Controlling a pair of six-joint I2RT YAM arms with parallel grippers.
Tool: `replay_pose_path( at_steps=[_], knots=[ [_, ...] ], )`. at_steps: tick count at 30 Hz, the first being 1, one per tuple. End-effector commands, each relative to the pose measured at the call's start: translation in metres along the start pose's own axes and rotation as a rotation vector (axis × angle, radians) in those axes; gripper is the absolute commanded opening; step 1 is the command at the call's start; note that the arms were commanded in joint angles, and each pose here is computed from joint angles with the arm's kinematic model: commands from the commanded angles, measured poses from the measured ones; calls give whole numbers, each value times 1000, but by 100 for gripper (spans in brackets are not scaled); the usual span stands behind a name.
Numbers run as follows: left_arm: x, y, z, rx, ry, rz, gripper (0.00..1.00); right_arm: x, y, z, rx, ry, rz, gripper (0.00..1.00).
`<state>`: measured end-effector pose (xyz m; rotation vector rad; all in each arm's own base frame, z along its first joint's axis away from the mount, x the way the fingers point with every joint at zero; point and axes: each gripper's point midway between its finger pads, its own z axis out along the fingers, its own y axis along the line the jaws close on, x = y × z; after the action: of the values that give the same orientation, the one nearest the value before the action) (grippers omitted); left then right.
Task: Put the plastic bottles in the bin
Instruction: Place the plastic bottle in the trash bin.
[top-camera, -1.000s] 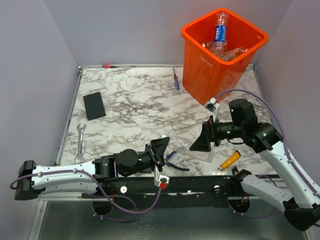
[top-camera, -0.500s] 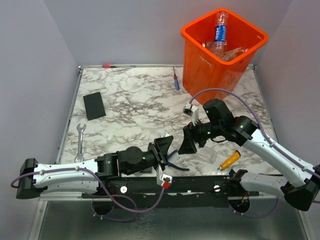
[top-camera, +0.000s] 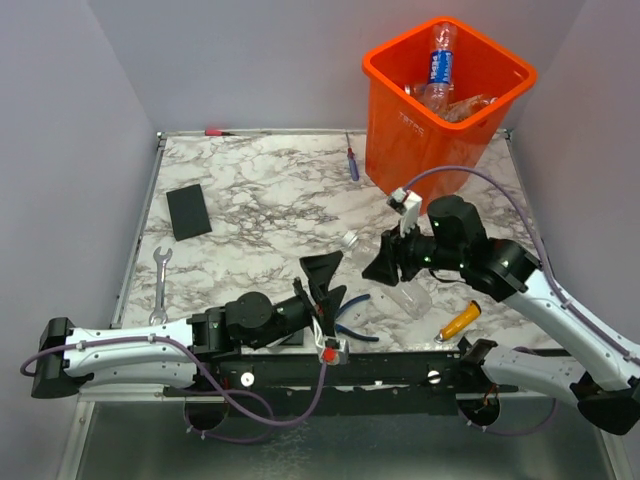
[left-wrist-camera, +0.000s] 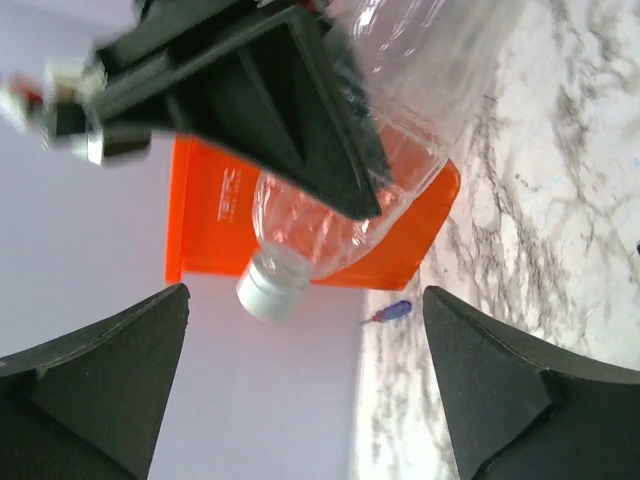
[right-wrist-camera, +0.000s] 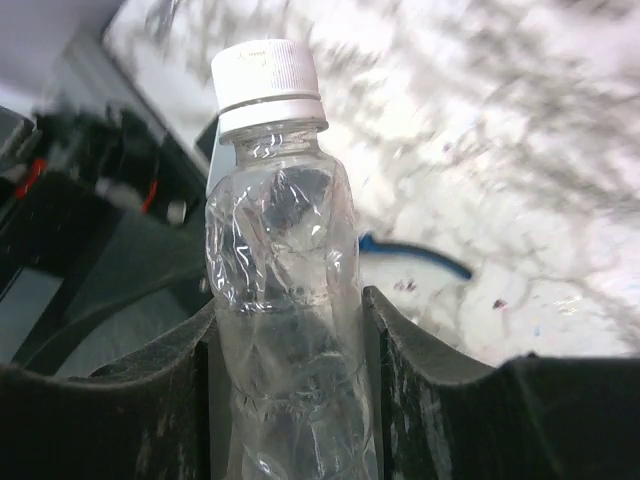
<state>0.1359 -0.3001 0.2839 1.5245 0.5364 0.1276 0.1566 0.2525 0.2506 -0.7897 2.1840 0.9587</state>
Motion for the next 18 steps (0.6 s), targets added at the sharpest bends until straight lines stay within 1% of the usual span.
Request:
replay_pose_path(
  at_steps=[1, 2, 3, 4, 5, 7, 9, 12, 14, 16, 18],
  knots=[
    [15, 70, -24, -366, 66, -514, 99, -83, -22, -47, 227, -439, 34, 31],
    [23, 81, -30, -440, 104, -666, 99, -98, -23, -59, 246, -542, 48, 31],
    [28, 91, -34, -489, 135, -800, 99, -109, -20, -67, 227, -629, 55, 31],
    [26, 97, -34, -508, 133, -917, 99, -122, -12, -78, 190, -725, 43, 31],
    [19, 100, -30, -495, 87, -998, 99, -130, -5, -84, 146, -795, 45, 32],
    [-15, 101, -20, -395, -108, -1160, 99, -147, 10, -101, 52, -952, 44, 32],
    [-44, 103, -12, -303, -288, -1332, 99, -156, 19, -110, -17, -1049, 42, 32],
    [-78, 108, -1, -141, -503, -1530, 99, -165, 31, -114, -96, -1104, 25, 32],
    [-86, 120, -1, -84, -636, -1659, 99, -168, 42, -113, -158, -1108, 8, 32],
    [-86, 133, -1, -55, -731, -1725, 99, -169, 50, -115, -211, -1117, 5, 33],
    [-80, 140, 2, -51, -775, -1774, 99, -168, 54, -115, -240, -1120, 11, 33]
  ],
)
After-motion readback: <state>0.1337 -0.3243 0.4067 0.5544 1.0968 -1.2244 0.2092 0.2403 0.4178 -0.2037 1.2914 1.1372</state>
